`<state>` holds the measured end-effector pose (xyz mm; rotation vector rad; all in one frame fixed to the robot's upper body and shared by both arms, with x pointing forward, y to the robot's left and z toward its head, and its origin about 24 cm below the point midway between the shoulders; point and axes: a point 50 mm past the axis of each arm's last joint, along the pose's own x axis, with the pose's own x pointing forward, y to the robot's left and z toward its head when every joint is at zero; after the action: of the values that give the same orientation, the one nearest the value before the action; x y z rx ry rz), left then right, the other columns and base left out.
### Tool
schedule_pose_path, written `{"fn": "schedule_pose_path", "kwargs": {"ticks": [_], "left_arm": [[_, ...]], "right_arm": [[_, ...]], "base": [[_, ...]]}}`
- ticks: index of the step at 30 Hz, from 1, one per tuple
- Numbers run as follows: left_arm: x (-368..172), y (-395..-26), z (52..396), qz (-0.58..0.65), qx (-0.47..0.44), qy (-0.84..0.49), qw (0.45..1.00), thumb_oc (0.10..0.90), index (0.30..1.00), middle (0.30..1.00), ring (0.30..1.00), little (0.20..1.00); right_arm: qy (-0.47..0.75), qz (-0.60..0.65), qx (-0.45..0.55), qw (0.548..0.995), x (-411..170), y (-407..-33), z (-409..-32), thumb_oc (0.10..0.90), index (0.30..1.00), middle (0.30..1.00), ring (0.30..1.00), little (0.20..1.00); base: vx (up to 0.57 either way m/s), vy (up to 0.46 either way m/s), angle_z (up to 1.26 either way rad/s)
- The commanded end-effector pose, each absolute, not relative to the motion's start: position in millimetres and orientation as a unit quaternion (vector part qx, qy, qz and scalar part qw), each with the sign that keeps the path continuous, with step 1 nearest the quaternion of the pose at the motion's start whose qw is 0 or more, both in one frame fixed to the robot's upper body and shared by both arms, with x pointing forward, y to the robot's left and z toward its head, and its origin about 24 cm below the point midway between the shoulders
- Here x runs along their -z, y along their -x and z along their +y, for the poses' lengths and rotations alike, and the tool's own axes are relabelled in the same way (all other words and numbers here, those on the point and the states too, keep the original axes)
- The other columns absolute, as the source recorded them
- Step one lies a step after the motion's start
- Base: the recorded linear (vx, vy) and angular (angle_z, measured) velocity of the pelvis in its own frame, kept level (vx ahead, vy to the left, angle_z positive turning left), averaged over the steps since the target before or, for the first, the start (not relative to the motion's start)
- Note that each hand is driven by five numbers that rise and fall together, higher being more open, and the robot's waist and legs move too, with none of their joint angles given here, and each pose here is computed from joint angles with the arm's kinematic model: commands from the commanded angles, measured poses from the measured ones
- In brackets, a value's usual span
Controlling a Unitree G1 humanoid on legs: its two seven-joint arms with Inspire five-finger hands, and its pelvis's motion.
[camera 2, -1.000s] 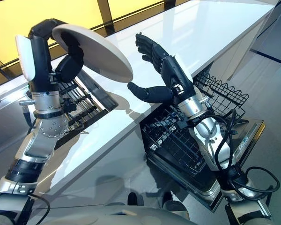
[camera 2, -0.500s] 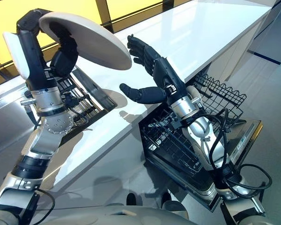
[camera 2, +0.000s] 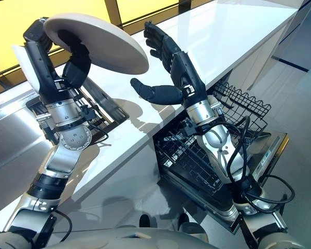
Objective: Pick up plates and place into dishwasher.
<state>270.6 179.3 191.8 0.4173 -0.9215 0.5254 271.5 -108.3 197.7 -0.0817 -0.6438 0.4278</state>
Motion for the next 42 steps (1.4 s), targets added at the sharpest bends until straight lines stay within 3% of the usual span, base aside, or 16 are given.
{"fn": "schedule_pose_path", "kwargs": {"ticks": [1, 18, 19, 20, 21, 22, 30, 39, 40, 41, 42], "left_arm": [[-242, -276, 156, -0.540, -0.205, -0.156, 0.801, 0.100, 0.300, 0.300, 0.300, 0.200], [-247, -269, 132, -0.565, -0.140, -0.147, 0.800, 0.100, 0.300, 0.300, 0.300, 0.200], [-247, -268, 131, -0.566, -0.135, -0.144, 0.801, 0.100, 0.300, 0.300, 0.300, 0.200], [-247, -268, 131, -0.566, -0.135, -0.144, 0.801, 0.100, 0.300, 0.300, 0.300, 0.200], [-247, -268, 129, -0.566, -0.128, -0.138, 0.803, 0.100, 0.300, 0.300, 0.300, 0.200], [-247, -267, 128, -0.566, -0.125, -0.135, 0.804, 0.100, 0.300, 0.300, 0.300, 0.200], [-243, -263, 116, -0.566, -0.090, -0.132, 0.809, 0.100, 0.300, 0.300, 0.300, 0.200], [-219, -272, 119, -0.495, -0.074, -0.134, 0.855, 0.100, 0.300, 0.300, 0.300, 0.200], [-213, -274, 120, -0.482, -0.074, -0.136, 0.862, 0.100, 0.300, 0.300, 0.300, 0.200], [-211, -274, 120, -0.480, -0.074, -0.137, 0.863, 0.100, 0.300, 0.300, 0.300, 0.200], [-209, -275, 120, -0.475, -0.073, -0.137, 0.866, 0.100, 0.300, 0.300, 0.300, 0.200]], "right_arm": [[0.001, -0.441, -0.213, 0.872, -248, -260, -94, 0.800, 0.900, 0.900, 0.900, 0.900], [0.002, -0.397, -0.211, 0.893, -236, -272, -87, 0.800, 0.900, 0.900, 0.900, 0.900], [0.000, -0.397, -0.209, 0.894, -235, -272, -87, 0.671, 0.789, 0.789, 0.789, 0.771], [0.000, -0.397, -0.209, 0.894, -235, -272, -87, 0.336, 0.502, 0.502, 0.502, 0.436], [-0.004, -0.398, -0.206, 0.894, -236, -272, -88, 0.185, 0.373, 0.373, 0.373, 0.285], [-0.006, -0.399, -0.205, 0.894, -236, -272, -88, 0.100, 0.300, 0.300, 0.300, 0.200], [-0.014, -0.403, -0.199, 0.893, -236, -270, -87, 0.100, 0.300, 0.300, 0.300, 0.200], [-0.006, -0.411, -0.186, 0.893, -234, -269, -94, 0.125, 0.321, 0.321, 0.321, 0.225], [-0.007, -0.411, -0.186, 0.892, -234, -269, -95, 0.298, 0.469, 0.469, 0.469, 0.398], [-0.008, -0.411, -0.187, 0.892, -234, -269, -96, 0.298, 0.469, 0.469, 0.469, 0.398], [-0.010, -0.409, -0.189, 0.893, -233, -269, -96, 0.646, 0.768, 0.768, 0.768, 0.746]], "base": [[0.00, 0.000, 0.00], [0.00, 0.000, 0.01], [0.00, 0.000, 0.00], [0.00, 0.000, 0.00], [0.00, 0.000, 0.00], [0.00, 0.000, 0.00], [0.00, 0.000, 0.00], [0.00, 0.000, 0.00], [0.00, 0.000, 0.00], [0.00, 0.000, 0.00], [0.00, 0.000, 0.00]]}}
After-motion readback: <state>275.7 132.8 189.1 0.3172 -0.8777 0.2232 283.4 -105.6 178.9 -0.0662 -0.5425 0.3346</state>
